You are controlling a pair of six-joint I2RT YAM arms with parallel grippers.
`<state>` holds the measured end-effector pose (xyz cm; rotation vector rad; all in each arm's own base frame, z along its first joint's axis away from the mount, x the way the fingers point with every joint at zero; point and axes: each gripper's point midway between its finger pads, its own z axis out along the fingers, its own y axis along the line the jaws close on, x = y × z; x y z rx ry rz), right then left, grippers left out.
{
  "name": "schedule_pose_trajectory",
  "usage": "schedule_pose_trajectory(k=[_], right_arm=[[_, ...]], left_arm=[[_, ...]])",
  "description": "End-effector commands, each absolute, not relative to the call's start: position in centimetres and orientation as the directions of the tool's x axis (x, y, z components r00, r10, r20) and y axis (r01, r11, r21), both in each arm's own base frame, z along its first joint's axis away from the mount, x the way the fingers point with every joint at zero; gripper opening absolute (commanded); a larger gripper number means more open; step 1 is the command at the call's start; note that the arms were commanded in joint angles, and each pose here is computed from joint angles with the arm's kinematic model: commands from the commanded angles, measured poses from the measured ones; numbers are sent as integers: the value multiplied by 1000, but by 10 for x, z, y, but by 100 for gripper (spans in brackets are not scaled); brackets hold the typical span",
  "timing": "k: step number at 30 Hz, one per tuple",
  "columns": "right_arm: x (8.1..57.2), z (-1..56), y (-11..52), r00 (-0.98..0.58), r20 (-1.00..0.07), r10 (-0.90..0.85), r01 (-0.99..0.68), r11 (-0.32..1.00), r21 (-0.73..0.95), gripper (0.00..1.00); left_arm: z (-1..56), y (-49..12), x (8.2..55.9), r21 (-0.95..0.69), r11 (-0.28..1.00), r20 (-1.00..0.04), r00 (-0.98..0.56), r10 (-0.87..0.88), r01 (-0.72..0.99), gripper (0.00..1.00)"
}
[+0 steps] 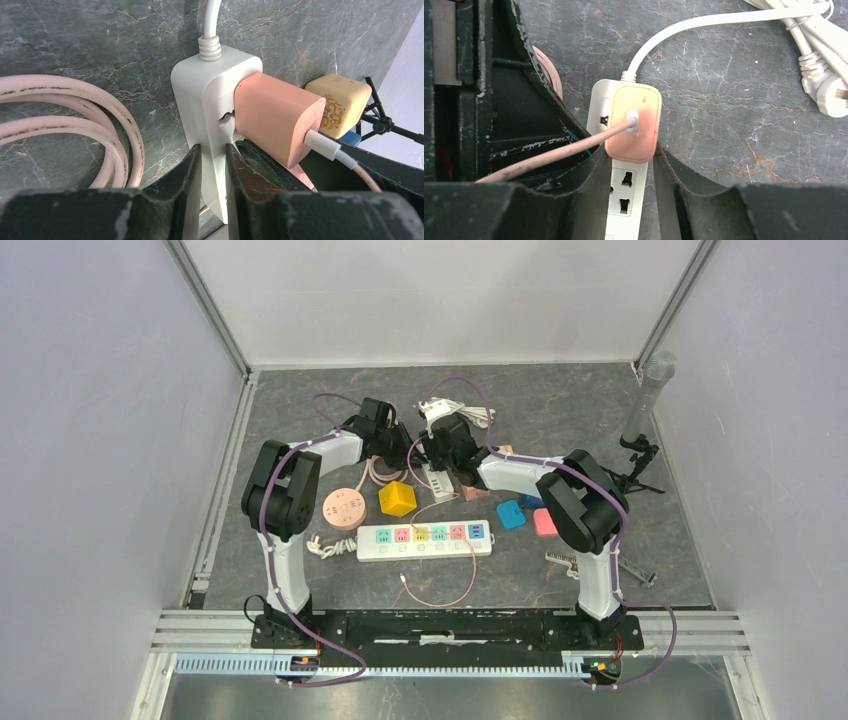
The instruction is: Pull the plug off the socket
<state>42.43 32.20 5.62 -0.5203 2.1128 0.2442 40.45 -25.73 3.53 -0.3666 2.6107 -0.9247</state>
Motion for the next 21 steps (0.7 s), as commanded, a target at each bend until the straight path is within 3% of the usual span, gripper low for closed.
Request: schedule_pose_trajectory(k=[1,5,14,21], right_arm=[[438,104,341,-394,-890,-229,-486,874,-10,46],[443,103,345,-384,-892,-240,-491,871,-23,55],[447,88,352,-402,-877,-262,-510,860,-23,47],[447,73,343,-442,-857,-264,-474,880,-27,55]], left_arm=[[-32,-229,375,-469,847,-137,-927,-348,-249,28],[-37,-228,372,-464,849,-127,-929,-348,-255,27],[-40,-227,370,-454,851,-114,-931,-348,-262,27],[-43,-227,368,-449,853,-108,-931,-348,-266,27]])
